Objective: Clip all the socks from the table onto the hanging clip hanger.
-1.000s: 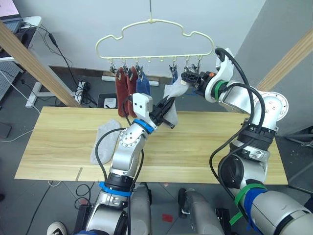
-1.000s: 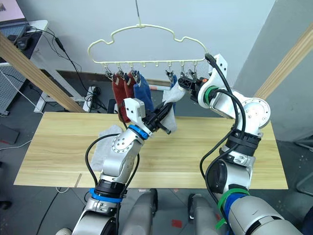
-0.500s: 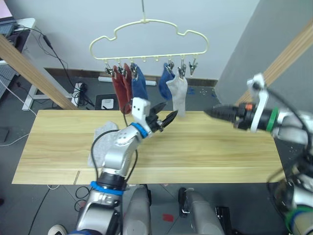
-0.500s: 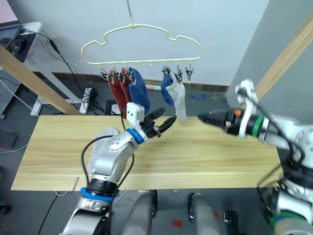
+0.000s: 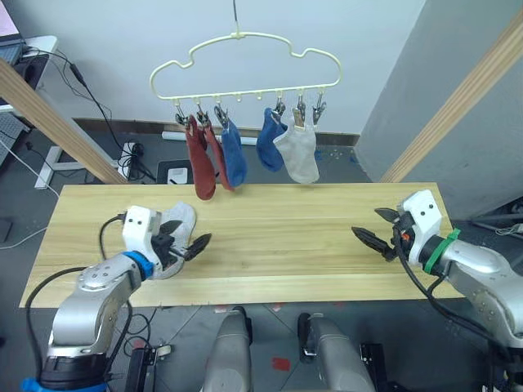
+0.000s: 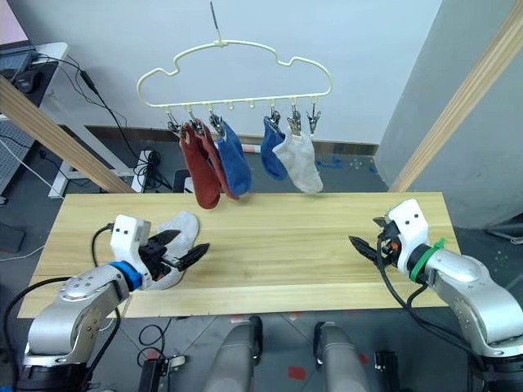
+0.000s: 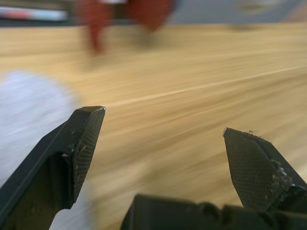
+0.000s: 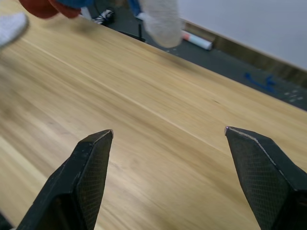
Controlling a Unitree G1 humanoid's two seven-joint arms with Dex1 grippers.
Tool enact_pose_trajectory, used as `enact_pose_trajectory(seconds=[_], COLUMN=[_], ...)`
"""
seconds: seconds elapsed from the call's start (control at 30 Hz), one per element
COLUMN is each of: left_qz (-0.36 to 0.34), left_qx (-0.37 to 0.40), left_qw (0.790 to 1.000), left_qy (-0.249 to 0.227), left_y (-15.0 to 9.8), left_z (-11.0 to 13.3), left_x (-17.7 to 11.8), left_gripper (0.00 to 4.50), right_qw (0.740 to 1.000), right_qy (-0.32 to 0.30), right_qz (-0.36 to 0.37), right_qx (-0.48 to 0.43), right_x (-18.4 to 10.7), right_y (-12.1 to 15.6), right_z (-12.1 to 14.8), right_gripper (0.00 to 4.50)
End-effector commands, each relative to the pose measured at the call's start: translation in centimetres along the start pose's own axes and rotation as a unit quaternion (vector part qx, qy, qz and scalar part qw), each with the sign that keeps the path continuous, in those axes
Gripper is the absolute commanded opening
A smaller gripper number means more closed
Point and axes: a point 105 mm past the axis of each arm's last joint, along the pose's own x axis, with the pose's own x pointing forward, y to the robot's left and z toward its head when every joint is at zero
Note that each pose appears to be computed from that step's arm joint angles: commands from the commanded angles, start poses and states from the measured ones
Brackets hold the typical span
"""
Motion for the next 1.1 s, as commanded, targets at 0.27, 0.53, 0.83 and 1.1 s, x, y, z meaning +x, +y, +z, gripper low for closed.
enact_pose_trajectory(seconds=[0.27,0.53,0.83,1.1], left_qz=[0.001,0.033,0.043,0.045], left_qx=[0.03,0.03,0.044,0.047], left_qw=[0.998,0.997,0.996,0.996], left_qy=[-0.049,-0.057,-0.063,-0.068], left_y=[1.0,1.6,1.7,1.4], left_z=[1.3,1.5,1.8,1.9], left_x=[-1.1,-1.1,-1.1,-1.1], left_gripper=[4.48,4.48,4.48,4.48], right_qw=[0.997,0.996,0.995,0.995], right_qy=[-0.011,-0.013,-0.016,-0.016], right_qz=[-0.071,-0.086,-0.097,-0.101], right_qx=[-0.028,-0.022,-0.023,-0.018], right_x=[-0.5,-1.0,-1.0,-1.0], right_y=[-1.2,-1.0,-0.8,-0.7], right_z=[-1.0,-1.1,-0.9,-0.8], right_gripper=[3.9,3.9,3.9,3.9])
